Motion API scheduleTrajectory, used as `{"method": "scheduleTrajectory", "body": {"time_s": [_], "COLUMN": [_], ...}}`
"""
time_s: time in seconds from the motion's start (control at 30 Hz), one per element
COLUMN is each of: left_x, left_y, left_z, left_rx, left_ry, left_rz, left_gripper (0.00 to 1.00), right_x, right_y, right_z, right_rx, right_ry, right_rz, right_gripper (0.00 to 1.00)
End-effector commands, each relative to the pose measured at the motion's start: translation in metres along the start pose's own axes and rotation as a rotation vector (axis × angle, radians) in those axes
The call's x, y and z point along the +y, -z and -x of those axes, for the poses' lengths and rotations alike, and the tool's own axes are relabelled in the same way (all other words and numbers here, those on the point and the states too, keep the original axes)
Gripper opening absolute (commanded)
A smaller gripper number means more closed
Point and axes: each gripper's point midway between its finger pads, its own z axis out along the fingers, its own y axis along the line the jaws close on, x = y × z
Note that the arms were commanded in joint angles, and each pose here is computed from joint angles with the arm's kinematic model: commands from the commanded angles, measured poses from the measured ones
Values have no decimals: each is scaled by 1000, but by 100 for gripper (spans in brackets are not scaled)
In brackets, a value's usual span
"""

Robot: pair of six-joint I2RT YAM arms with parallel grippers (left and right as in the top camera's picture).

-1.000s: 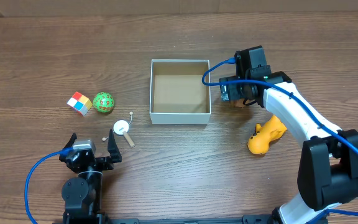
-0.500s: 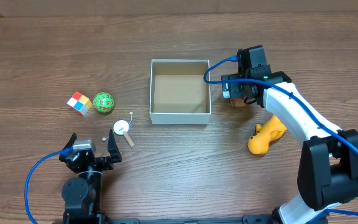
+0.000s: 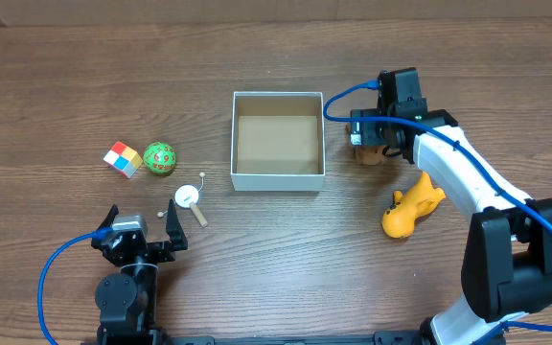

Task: Pack container
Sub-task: 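Close the right gripper on the brown plush hamster and lift, then carry the hamster left and lower it into the white box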

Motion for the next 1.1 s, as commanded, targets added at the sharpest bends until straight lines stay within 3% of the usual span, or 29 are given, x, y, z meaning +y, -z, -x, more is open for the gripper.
{"method": "scheduleTrajectory", "body": {"time_s": [0.0,0.07,0.2,0.37,0.53,0.67,0.87,1.07], "left_x": [0,0,0,0,0,0,0,0], "left_y": [0,0,0,0,0,0,0,0], "left_z": [1,2,1,2,2,2,2,1], "left_rx": [-9,-10,-9,-10,-10,-10,-10,-9], "left_ry": [13,13,13,13,13,13,13,13], "left_rz": [2,2,2,2,2,2,2,2], "left_gripper": [100,100,100,100,100,100,100,100], "right_x": [0,3,11,13,8,-5,4,54], "right_y": [-7,-7,-6,-6,-4,39,133,183], "right_z": [-6,-9,-12,-10,-6,32,81,83], "right_rx": [14,26,39,33,23,-51,-177,-204], "right_ry": [-37,-36,-37,-37,-37,-38,-31,64], "right_rz": [16,34,82,97,64,-6,25,107], "right_gripper": [84,83,65,27,16,7,4,4]}}
